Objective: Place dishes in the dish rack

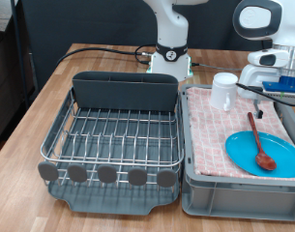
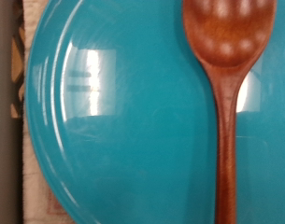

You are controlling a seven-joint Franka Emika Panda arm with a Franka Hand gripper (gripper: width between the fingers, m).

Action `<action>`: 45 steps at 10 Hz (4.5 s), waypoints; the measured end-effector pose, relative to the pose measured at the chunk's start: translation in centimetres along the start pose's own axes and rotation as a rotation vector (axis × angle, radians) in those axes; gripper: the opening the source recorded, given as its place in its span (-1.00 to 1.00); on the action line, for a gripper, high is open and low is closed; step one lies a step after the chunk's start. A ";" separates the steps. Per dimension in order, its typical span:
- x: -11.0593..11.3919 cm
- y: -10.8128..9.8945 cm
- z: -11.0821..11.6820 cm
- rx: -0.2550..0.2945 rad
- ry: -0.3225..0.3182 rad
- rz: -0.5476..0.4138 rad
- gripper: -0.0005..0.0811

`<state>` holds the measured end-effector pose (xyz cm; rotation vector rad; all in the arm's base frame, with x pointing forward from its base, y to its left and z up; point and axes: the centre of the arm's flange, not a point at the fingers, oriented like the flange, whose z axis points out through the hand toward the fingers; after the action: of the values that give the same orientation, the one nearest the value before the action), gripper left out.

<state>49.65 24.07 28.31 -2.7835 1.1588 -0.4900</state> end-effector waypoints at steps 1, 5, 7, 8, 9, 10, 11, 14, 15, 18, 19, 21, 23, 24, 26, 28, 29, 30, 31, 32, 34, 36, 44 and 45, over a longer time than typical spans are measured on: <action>0.5 0.2 0.1 -0.001 -0.001 0.000 0.98; 0.7 0.7 0.9 0.010 -0.020 0.010 0.98; 0.4 1.0 1.6 0.003 -0.025 0.009 0.98; 0.2 1.3 2.0 0.001 -0.021 0.010 0.98; 0.1 1.6 2.4 0.004 -0.014 0.013 0.98; 0.1 1.9 2.8 0.013 -0.011 0.014 0.98; 0.0 2.3 3.3 0.021 -0.011 0.013 0.98; 0.3 3.3 4.7 0.040 -0.011 0.016 0.98; 0.3 3.6 5.1 0.042 -0.012 0.017 0.98; 0.2 4.1 5.9 0.051 -0.013 0.028 0.98; 0.0 4.3 6.1 0.055 -0.010 0.033 0.98; -0.3 4.4 6.3 0.067 -0.010 0.042 0.98; -0.6 4.6 6.4 0.072 -0.007 0.046 0.49; -0.7 4.7 6.5 0.074 -0.007 0.046 0.09; -0.8 4.8 6.6 0.082 -0.009 0.047 -0.31; -0.6 4.8 6.6 0.084 -0.008 0.048 -0.70; -0.4 4.7 6.4 0.084 -0.007 0.053 -0.77; -0.1 4.3 5.8 0.084 -0.004 0.061 -0.77; 0.5 3.9 5.0 0.075 0.002 0.069 -0.77; 1.0 3.5 3.8 0.071 0.004 0.079 -0.77; 2.2 3.0 1.1 0.073 0.008 0.106 -0.77; 3.2 3.3 -1.4 0.067 -0.001 0.168 -0.77; 5.5 8.4 -4.0 -0.033 0.011 0.536 -0.77; 5.9 9.7 -4.3 -0.060 0.017 0.596 -0.77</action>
<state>45.61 13.26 31.94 -2.2979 1.9228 -0.4144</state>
